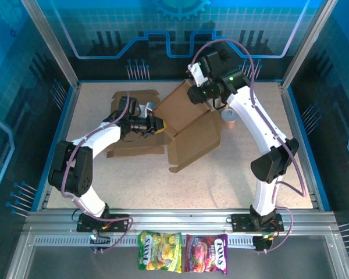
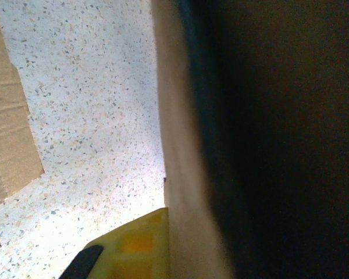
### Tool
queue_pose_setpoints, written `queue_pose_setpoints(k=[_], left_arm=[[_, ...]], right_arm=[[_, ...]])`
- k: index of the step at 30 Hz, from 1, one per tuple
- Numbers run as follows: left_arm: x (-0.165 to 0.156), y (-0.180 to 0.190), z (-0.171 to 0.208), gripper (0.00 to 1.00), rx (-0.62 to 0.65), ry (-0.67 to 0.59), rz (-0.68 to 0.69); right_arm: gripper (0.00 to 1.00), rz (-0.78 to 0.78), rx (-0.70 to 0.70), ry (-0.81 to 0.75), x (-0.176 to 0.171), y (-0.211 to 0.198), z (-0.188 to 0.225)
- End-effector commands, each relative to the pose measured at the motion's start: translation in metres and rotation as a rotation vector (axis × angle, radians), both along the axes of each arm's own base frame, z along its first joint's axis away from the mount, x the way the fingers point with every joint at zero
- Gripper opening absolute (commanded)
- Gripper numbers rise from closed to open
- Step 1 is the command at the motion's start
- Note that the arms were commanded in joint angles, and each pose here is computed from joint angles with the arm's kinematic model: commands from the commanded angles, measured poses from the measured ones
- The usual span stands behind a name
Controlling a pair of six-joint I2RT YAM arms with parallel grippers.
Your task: Fold the paper box
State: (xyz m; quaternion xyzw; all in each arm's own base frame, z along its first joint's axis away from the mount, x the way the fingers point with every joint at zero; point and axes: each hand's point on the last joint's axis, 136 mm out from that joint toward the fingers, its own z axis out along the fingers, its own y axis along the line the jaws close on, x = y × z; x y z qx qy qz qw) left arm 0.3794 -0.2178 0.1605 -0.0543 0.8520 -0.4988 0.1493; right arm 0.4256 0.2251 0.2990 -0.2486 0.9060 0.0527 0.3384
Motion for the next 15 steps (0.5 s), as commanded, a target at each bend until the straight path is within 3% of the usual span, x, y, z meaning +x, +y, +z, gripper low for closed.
queue_pose_setpoints(k=[1, 7, 15], left_arm=[[0.003, -0.004, 0.029, 0.00, -0.017, -0.093, -0.036], [0.003, -0.007, 0.027, 0.00, 0.032, -0.070, -0.033], [-0.005, -0.009, 0.011, 0.00, 0.205, 0.025, 0.009]], right_arm=[[0.37, -0.039, -0.083, -0.020, 0.003, -0.008, 0.000], [0.18, -0.136, -0.229, -0.085, 0.008, -0.020, 0.003], [0.03, -0.293, -0.391, -0.063, 0.008, -0.048, -0.016]])
